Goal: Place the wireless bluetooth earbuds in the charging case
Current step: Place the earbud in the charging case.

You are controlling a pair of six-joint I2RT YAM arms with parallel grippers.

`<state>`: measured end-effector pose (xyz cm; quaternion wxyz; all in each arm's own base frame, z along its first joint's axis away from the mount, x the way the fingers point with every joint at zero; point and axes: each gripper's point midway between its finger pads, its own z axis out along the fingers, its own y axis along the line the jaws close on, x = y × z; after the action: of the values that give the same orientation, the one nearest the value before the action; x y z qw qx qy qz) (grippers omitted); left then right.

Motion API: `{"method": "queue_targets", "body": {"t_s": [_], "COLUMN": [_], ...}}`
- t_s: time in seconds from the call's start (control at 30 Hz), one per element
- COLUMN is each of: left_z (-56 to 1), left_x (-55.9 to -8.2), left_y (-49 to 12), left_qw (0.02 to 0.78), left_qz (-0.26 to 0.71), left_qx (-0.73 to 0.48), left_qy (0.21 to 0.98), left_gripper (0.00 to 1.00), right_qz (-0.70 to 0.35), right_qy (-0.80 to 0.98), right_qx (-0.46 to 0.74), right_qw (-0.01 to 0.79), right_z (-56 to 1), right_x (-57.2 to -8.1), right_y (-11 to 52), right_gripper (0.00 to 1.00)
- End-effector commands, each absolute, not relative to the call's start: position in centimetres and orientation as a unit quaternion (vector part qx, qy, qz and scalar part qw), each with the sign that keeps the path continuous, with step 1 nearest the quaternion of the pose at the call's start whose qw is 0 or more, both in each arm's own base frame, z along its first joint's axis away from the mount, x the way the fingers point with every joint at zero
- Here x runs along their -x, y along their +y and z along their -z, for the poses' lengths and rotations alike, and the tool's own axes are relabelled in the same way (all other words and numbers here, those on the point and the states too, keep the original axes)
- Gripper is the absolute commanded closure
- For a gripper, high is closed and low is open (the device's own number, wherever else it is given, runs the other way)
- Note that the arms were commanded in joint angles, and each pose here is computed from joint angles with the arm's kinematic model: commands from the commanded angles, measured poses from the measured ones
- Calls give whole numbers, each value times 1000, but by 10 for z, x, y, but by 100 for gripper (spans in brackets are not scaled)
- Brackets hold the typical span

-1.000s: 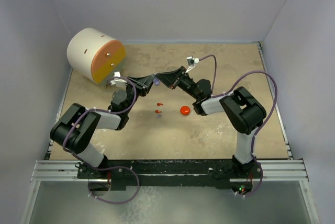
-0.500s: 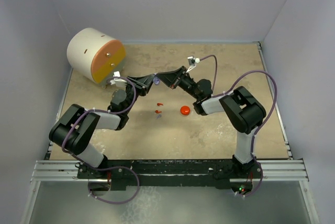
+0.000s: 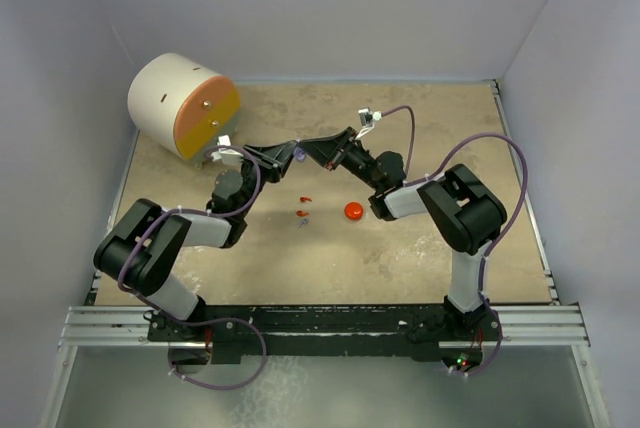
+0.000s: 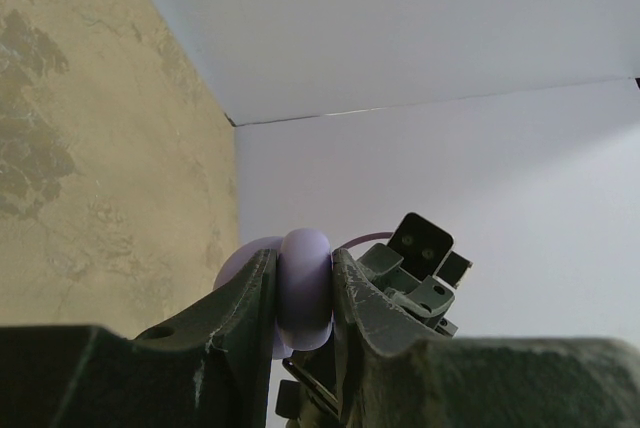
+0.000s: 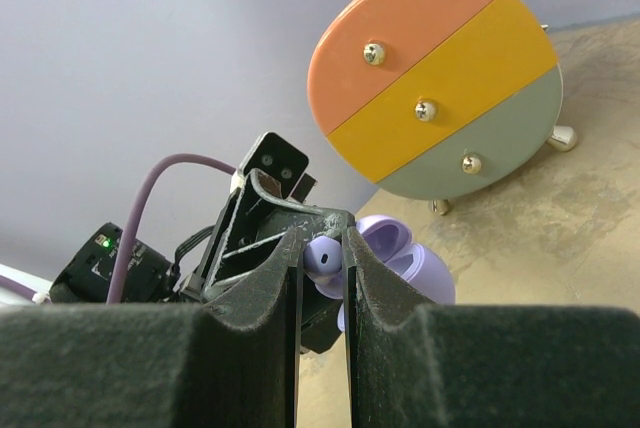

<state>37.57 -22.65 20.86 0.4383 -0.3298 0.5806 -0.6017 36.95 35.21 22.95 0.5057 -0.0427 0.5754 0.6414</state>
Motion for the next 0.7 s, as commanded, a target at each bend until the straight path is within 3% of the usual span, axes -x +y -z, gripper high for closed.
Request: {"method": "queue_targets", "body": {"t_s": [0.0, 0.67], "left_z": [-251, -258], "left_x": [-374, -372], "left_y": [-228, -226], "left_qw": [467, 471], "left_qz": [631, 633], "left_qx": [303, 303], "left_qy": [541, 534], "left_gripper": [100, 100], "right_qz": [-649, -642], "right_qy": [551, 556], "right_qx": [45, 35], "right_qw": [522, 526], "right_z": [-243, -240], "right_x": [-368, -370], "right_y": [349, 344], "right_gripper": [100, 100]}}
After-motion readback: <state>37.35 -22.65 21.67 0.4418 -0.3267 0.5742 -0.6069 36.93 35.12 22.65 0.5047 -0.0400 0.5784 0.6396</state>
